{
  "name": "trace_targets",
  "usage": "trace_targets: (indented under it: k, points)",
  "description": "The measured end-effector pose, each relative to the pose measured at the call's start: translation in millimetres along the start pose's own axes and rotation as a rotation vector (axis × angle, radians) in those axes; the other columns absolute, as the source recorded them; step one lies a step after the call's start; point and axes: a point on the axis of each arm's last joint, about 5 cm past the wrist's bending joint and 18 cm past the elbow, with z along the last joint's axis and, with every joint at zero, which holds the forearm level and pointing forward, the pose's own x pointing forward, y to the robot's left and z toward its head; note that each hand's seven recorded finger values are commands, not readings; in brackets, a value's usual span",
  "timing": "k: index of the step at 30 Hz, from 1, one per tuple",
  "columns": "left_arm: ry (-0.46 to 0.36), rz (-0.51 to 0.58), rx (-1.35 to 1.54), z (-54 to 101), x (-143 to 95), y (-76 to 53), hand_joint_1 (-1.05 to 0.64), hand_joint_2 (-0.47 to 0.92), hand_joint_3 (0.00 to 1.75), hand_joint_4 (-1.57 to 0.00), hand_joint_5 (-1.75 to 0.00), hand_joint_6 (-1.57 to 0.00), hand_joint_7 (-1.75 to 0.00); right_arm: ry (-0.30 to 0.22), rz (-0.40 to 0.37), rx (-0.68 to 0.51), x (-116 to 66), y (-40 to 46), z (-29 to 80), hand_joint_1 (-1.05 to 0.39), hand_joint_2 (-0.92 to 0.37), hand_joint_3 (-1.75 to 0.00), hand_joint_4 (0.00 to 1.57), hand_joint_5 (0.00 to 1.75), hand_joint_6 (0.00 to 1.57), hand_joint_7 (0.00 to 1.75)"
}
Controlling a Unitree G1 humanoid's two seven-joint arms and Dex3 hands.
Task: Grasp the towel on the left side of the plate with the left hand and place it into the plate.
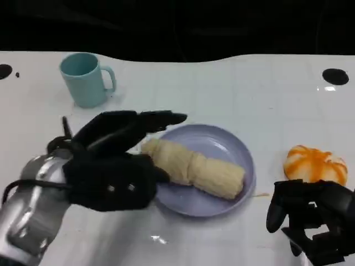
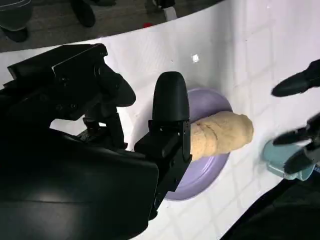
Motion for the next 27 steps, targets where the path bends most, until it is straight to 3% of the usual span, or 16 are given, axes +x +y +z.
trace_targets:
  k: [3,6,8,9,11,13,16,19,27]
  points:
    - [0.025,0.039,-0.226,-2.1,-16,-4.5,-0.22,0.92,0.2,-0.86,-0.58,-0.87,-0.17,0.001,0.001,0.001,0.2,0.1,0.0,0.09,-0.65,-1.0,0.67,1.69,0.65,1.44]
    - [0.057,0.09,-0.46,-3.0,-33,-13.0,-0.2,0.9,0.25,-0.88,-0.77,-1.0,-0.19,0.0,0.002,0.0,0.6,0.1,0.4,0.08,-0.65,-1.0,0.66,1.69,0.65,1.44]
    - [0.091,0.111,-0.585,-4.2,-43,-19.8,-0.13,0.67,0.73,-0.87,-1.0,-1.05,-0.35,0.0,0.002,0.0,1.0,0.0,0.7,0.09,-0.65,-1.0,0.66,1.69,0.65,1.44]
    - [0.107,0.127,-0.65,-3.8,-47,-22.8,-0.11,0.58,0.95,-0.86,-1.13,-1.03,-0.52,0.002,0.002,0.001,1.0,-0.1,0.7,0.09,-0.65,-1.0,0.66,1.68,0.65,1.44]
    - [0.139,0.157,-0.774,-2.0,-55,-28.6,-0.08,0.49,1.2,-0.84,-1.31,-0.9,-0.94,0.005,0.003,0.002,1.2,-0.2,0.7,0.09,-0.65,-1.0,0.67,1.68,0.65,1.43]
    - [0.168,0.171,-0.863,-0.3,-62,-32.8,-0.06,0.47,1.32,-0.83,-1.54,-0.84,-1.26,0.004,0.003,0.001,1.6,-0.3,1.0,0.1,-0.65,-1.0,0.67,1.68,0.65,1.43]
    - [0.2,0.165,-0.958,3.3,-72,-37.5,-0.09,0.49,1.32,-0.82,-1.68,-0.81,-1.42,0.006,0.003,0.003,2.0,-0.5,0.7,0.1,-0.65,-0.99,0.67,1.68,0.66,1.44]
    - [0.246,0.155,-1.036,5.7,-78,-39.6,-0.1,0.5,1.31,-0.84,-1.73,-0.84,-1.46,0.009,0.003,0.004,2.3,-0.7,0.1,0.1,-0.65,-0.99,0.67,1.68,0.65,1.43]
    - [0.33,0.129,-1.197,2.5,-80,-43.6,-0.11,0.61,1.19,-0.82,-1.75,-0.69,-1.7,-0.006,0.002,-0.002,2.2,-0.6,-0.5,0.08,-0.64,-1.01,0.67,1.69,0.66,1.44]
